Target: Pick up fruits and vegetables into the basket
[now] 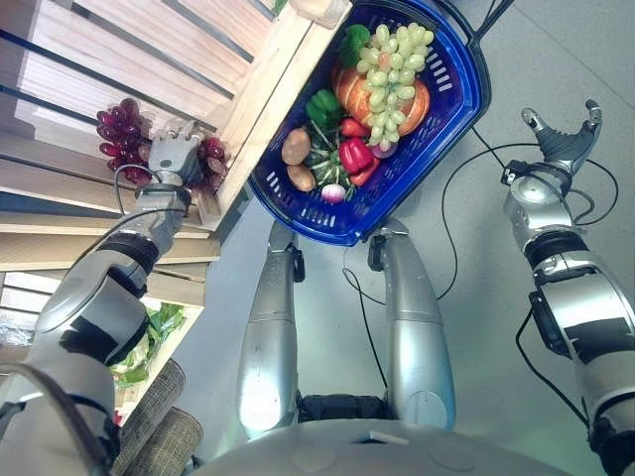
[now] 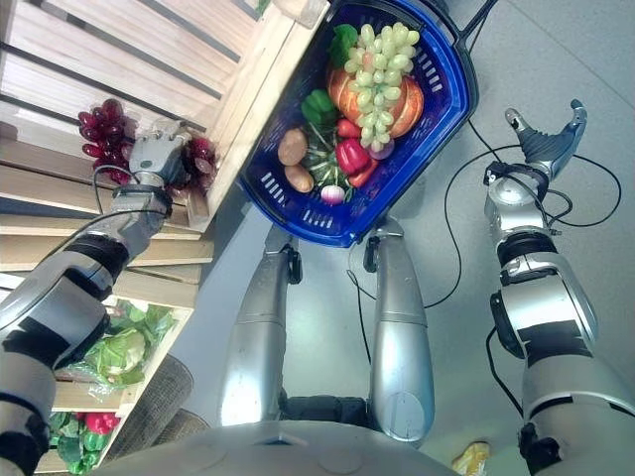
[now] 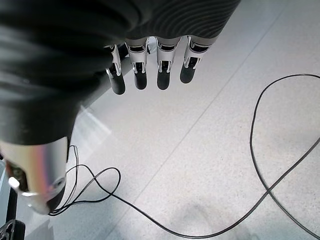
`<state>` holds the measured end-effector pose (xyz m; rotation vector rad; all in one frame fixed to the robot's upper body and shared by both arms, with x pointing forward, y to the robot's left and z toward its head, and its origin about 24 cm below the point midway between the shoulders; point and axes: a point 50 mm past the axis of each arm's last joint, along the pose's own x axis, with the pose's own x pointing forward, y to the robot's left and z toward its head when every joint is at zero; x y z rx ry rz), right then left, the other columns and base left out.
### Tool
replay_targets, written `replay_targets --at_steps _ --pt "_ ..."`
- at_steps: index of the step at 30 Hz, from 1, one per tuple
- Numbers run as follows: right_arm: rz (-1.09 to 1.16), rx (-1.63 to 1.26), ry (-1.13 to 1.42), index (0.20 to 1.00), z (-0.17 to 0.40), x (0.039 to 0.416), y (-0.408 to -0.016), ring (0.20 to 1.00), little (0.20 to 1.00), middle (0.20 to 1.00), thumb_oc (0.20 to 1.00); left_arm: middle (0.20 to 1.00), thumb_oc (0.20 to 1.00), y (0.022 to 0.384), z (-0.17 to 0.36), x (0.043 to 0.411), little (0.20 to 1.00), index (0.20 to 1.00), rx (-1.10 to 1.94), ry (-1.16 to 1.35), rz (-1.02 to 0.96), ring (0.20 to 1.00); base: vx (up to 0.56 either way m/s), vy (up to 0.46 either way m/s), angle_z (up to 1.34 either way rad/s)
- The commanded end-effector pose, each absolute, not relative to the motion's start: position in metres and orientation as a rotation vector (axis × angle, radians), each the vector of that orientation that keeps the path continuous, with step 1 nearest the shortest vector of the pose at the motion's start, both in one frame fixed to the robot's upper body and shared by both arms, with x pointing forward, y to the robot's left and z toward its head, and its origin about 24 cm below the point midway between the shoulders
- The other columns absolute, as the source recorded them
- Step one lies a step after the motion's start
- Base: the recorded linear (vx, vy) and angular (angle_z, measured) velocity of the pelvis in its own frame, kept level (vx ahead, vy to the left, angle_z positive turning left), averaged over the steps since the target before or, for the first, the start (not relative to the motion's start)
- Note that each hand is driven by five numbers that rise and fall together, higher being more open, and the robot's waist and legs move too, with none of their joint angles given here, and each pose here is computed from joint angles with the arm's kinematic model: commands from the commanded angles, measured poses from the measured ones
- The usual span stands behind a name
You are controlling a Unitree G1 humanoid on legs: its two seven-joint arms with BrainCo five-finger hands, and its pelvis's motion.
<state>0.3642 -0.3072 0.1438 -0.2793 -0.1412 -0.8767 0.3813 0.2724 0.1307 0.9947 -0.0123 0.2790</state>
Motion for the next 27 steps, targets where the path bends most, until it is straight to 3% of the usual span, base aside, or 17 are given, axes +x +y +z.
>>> replay_targets --at_steps 1,7,16,22,27 --pt "-0.909 -0.289 -0.153 1.0 0.13 0.353 -0.31 1.0 1.0 1.0 1.0 0.2 0.2 0.301 0.119 0.366 0.2 0.2 0.47 0.006 0.405 0.2 0.0 0.0 0.0" --pt "-0.874 -0.285 -0.184 1.0 0.127 0.352 -0.301 1.0 1.0 1.0 1.0 0.2 0.2 0.298 0.153 0.366 0.2 0.2 -0.002 -0.261 0.372 0.2 0.0 0.0 0.0" --pt "-0.709 -0.328 -0.339 1.0 0.147 0.358 -0.268 1.0 1.0 1.0 1.0 0.2 0.2 0.288 0.194 0.362 0.2 0.2 -0.357 -0.563 0.278 0.2 0.0 0.0 0.0" --pt "-0.634 -0.343 -0.425 1.0 0.162 0.359 -0.249 1.0 1.0 1.0 1.0 0.2 0.2 0.276 0.213 0.364 0.2 0.2 -0.191 -0.602 0.257 0.2 0.0 0.0 0.0" --pt "-0.631 -0.342 -0.423 1.0 0.161 0.357 -0.251 1.0 1.0 1.0 1.0 0.2 0.2 0.275 0.217 0.364 0.2 0.2 -0.227 -0.623 0.224 0.2 0.0 0.0 0.0"
